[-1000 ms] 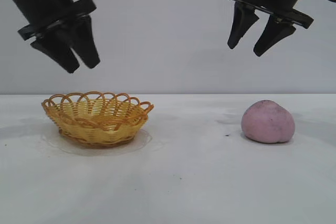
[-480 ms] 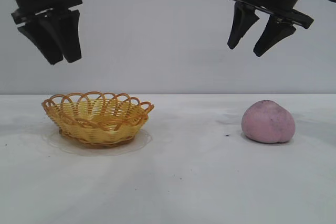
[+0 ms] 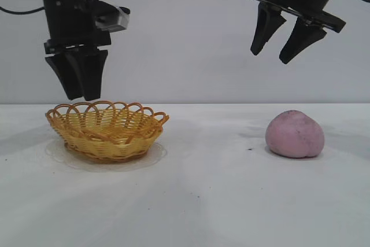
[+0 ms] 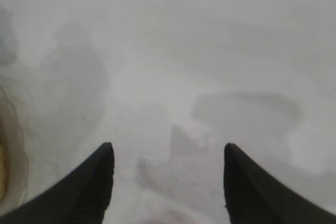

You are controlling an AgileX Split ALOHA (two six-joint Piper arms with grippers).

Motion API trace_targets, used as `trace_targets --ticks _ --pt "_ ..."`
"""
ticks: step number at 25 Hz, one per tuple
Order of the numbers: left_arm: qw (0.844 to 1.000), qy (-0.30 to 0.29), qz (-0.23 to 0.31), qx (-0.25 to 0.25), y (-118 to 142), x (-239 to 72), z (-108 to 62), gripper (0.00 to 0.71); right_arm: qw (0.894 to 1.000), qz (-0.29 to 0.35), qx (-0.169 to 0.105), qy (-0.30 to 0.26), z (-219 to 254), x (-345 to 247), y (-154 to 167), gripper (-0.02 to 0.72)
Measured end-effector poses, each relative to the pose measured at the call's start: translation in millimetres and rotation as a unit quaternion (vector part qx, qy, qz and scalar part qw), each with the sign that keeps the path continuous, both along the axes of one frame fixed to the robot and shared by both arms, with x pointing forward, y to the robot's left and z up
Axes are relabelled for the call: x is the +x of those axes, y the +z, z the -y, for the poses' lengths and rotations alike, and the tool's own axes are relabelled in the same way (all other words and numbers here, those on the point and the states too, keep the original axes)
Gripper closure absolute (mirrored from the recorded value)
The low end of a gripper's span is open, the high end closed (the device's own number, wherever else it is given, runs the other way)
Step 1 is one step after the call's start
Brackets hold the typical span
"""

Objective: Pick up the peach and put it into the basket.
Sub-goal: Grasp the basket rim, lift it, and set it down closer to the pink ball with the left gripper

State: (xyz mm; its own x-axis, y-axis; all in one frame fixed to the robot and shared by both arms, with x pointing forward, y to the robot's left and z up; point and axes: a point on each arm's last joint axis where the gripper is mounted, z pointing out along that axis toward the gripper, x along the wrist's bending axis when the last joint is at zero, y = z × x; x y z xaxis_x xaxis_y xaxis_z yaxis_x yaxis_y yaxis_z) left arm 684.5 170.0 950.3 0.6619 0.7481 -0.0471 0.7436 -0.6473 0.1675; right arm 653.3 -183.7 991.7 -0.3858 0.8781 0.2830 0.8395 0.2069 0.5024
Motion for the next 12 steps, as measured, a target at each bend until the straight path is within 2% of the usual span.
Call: trace_targets --ticks 8,9,10,12 --pt "0.999 -0.009 -0.037 0.03 -27.0 8.0 -1.3 0.307 1.0 0.0 -0.001 0.001 0.1 -0.1 -0.1 0.258" --pt "0.999 -0.009 -0.039 0.03 -28.9 8.1 -1.2 0.365 1.0 -0.001 -0.001 0.001 0.1 -0.2 -0.1 0.258" --pt "0.999 -0.009 -0.039 0.03 -30.0 8.4 -1.2 0.368 1.0 -0.001 -0.001 0.001 0.1 -0.2 -0.1 0.258" --pt "0.999 -0.009 -0.039 0.03 -30.0 8.2 -0.4 0.471 1.0 -0.001 -0.001 0.001 0.1 -0.3 -0.2 0.258"
